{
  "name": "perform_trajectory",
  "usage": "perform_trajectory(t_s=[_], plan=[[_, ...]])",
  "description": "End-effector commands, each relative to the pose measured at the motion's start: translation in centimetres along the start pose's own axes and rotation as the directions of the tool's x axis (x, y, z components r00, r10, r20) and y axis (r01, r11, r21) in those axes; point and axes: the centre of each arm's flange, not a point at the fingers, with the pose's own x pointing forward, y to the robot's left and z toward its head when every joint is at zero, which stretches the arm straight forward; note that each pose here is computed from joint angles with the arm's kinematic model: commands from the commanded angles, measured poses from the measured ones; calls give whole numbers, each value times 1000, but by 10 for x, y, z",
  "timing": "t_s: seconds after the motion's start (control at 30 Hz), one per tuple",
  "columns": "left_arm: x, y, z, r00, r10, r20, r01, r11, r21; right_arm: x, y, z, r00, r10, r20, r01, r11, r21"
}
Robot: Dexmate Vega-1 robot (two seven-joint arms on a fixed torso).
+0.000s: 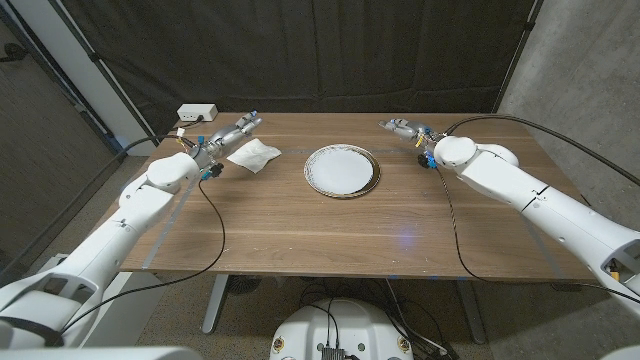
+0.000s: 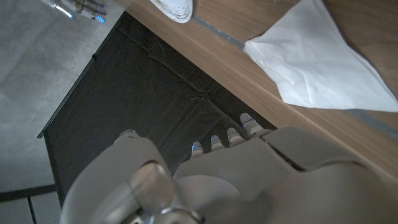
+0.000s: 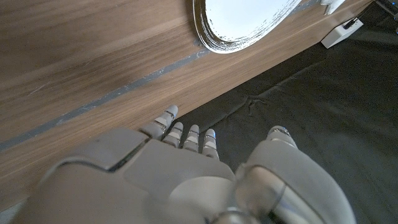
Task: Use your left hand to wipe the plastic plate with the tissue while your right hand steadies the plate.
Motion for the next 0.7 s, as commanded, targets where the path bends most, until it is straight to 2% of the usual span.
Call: perform_trajectory(t_s=[0.03, 0.23, 0.37, 0.5, 0.7], plan=[[-5, 10, 17, 967, 148, 208, -14, 845, -535, 3, -5, 0, 945, -77, 317, 6, 976, 217], [-3, 4, 15, 963, 150, 222, 11, 805, -594, 8, -8, -10, 875, -136, 465, -28, 943, 330], [-2, 0, 11, 964, 141, 224, 26, 792, -610, 8, -11, -14, 837, -176, 518, -36, 927, 374], [-1, -1, 8, 965, 134, 227, 38, 782, -622, 6, -13, -16, 815, -214, 539, -26, 915, 403], [2, 3, 4, 962, 125, 241, 54, 782, -621, 1, -13, -16, 806, -245, 538, -11, 903, 429]])
